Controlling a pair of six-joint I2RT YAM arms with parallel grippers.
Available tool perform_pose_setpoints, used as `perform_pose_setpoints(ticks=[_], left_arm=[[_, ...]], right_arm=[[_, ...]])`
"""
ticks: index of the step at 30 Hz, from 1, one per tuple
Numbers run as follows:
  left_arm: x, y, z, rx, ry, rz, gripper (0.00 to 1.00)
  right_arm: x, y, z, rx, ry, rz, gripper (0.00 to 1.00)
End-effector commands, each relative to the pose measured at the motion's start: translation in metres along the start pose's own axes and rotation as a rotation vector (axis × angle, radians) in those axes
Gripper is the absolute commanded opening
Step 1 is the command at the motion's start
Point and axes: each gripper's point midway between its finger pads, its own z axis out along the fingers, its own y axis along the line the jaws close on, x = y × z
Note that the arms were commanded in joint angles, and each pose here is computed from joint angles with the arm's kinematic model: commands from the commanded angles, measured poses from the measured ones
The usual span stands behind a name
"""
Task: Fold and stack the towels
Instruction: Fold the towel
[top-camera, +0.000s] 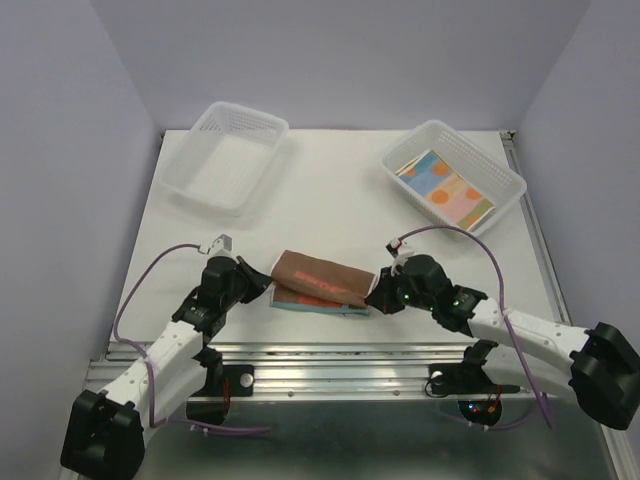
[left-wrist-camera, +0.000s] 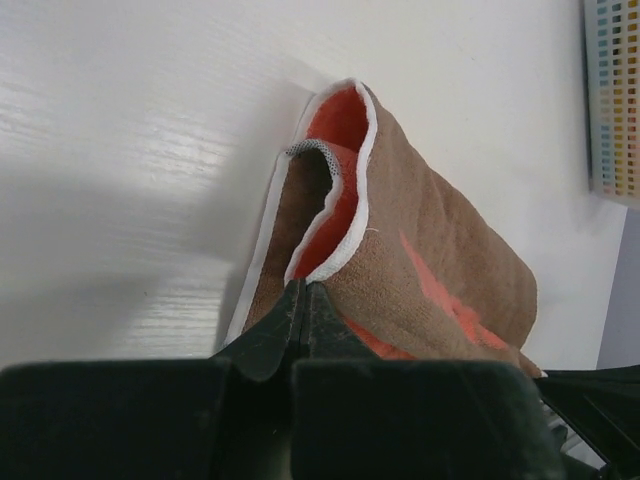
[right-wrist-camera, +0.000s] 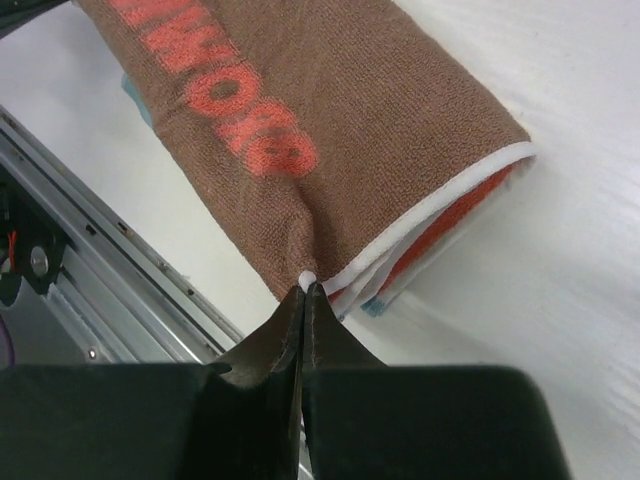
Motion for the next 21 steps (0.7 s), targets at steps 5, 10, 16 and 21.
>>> perform_pose_setpoints(ticks=[5, 10, 16, 21], left_arm=[[0.007, 0.005, -0.015, -0.032, 0.021, -0.053, 0.00], [0.018, 0.019, -0.022, -0.099, 0.074, -0.053, 0.00], [0.022, 0.019, -0.024, -0.102, 0.090, -0.061, 0.67], [0.010, 0.013, -0.025, -0.097, 0.044, -0.054, 0.99]], right_arm=[[0.042, 0.009, -0.001, -0.064, 0.076, 0.051, 0.04], [0.044, 0.001, -0.002, -0.021, 0.074, 0.064, 0.14], [0.041, 0.016, -0.009, -0.078, 0.095, 0.050, 1.00], [0.013, 0.010, -0.017, 0.016, -0.012, 0.114, 1.00]])
